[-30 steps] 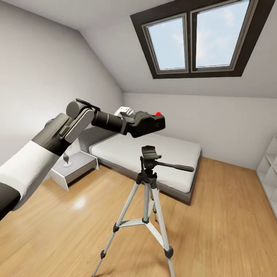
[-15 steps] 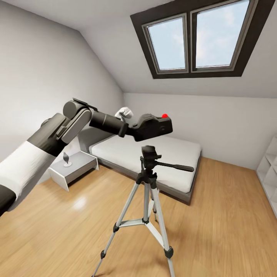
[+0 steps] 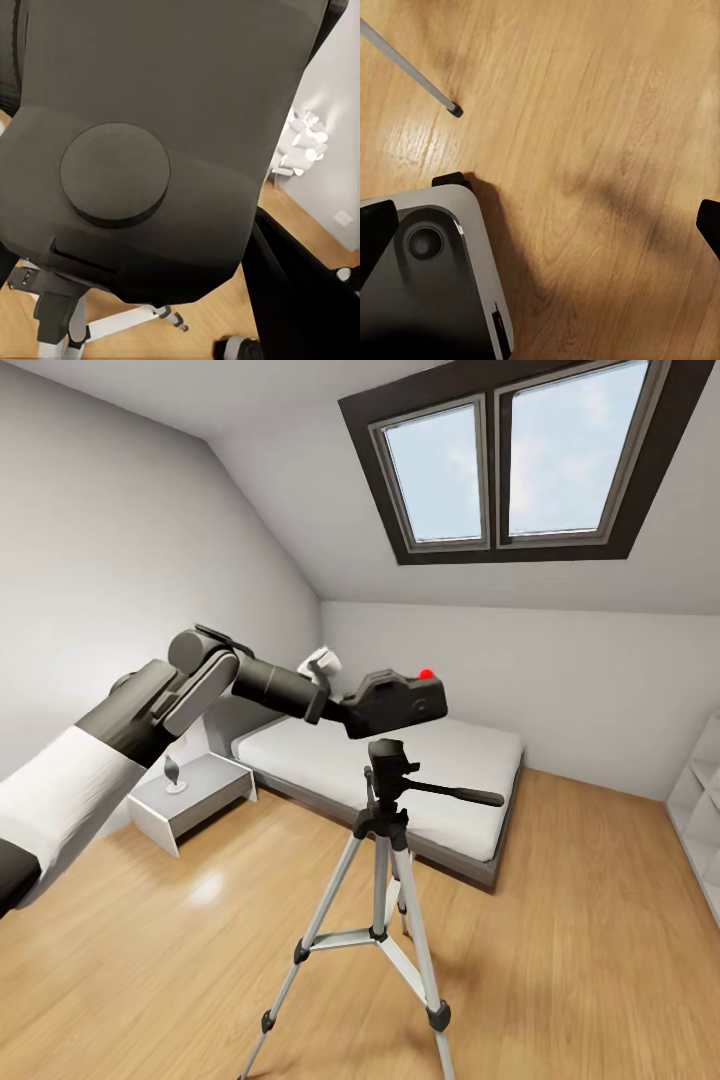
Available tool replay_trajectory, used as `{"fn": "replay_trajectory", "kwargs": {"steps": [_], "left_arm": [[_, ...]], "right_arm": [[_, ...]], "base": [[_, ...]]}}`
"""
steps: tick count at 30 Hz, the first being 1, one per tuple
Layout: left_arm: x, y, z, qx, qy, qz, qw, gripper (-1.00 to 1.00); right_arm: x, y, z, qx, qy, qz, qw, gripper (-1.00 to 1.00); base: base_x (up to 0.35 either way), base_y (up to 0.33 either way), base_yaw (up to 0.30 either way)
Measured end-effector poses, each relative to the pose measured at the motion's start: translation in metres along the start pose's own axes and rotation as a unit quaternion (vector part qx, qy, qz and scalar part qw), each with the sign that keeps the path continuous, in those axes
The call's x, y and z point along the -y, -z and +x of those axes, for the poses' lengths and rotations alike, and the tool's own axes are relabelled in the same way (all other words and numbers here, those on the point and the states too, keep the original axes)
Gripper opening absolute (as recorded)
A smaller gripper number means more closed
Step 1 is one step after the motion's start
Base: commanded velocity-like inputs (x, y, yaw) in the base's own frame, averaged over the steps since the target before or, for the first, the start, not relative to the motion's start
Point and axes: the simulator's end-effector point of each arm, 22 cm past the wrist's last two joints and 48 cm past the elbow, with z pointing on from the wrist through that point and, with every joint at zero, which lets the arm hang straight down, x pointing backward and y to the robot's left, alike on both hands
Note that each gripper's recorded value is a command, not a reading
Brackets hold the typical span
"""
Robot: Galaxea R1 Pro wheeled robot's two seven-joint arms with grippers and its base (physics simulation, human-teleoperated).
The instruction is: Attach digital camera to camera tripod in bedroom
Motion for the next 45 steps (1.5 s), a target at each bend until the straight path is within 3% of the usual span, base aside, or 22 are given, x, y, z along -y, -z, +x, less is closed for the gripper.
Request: {"fn": "replay_trajectory", "kwargs": {"steps": [8, 10, 14, 28, 45], "left_arm": [[-0.011, 0.004, -0.003, -0.008, 0.009, -0.014, 0.9998, -1.0], [-0.017, -0.001, 0.007, -0.026, 0.012, -0.021, 0.9994, -1.0], [-0.017, -0.003, 0.011, -0.033, 0.012, -0.021, 0.9992, -1.0], [-0.022, 0.005, 0.015, -0.037, 0.009, -0.031, 0.9988, -1.0], [-0.015, 0.037, 0.017, -0.035, -0.032, -0.05, 0.9976, -1.0]], "right_arm": [[0.0, 0.0, 0.0, 0.0, 0.0, 0.0, 1.0, 1.0], [0.0, 0.0, 0.0, 0.0, 0.0, 0.0, 1.0, 1.0], [0.0, 0.0, 0.0, 0.0, 0.0, 0.0, 1.0, 1.0], [0.0, 0.0, 0.0, 0.0, 0.0, 0.0, 1.0, 1.0], [0.0, 0.0, 0.0, 0.0, 0.0, 0.0, 1.0, 1.0]], "base": [[0.0, 0.0, 0.0], [0.0, 0.0, 0.0], [0.0, 0.0, 0.0], [0.0, 0.0, 0.0], [0.0, 0.0, 0.0]]}}
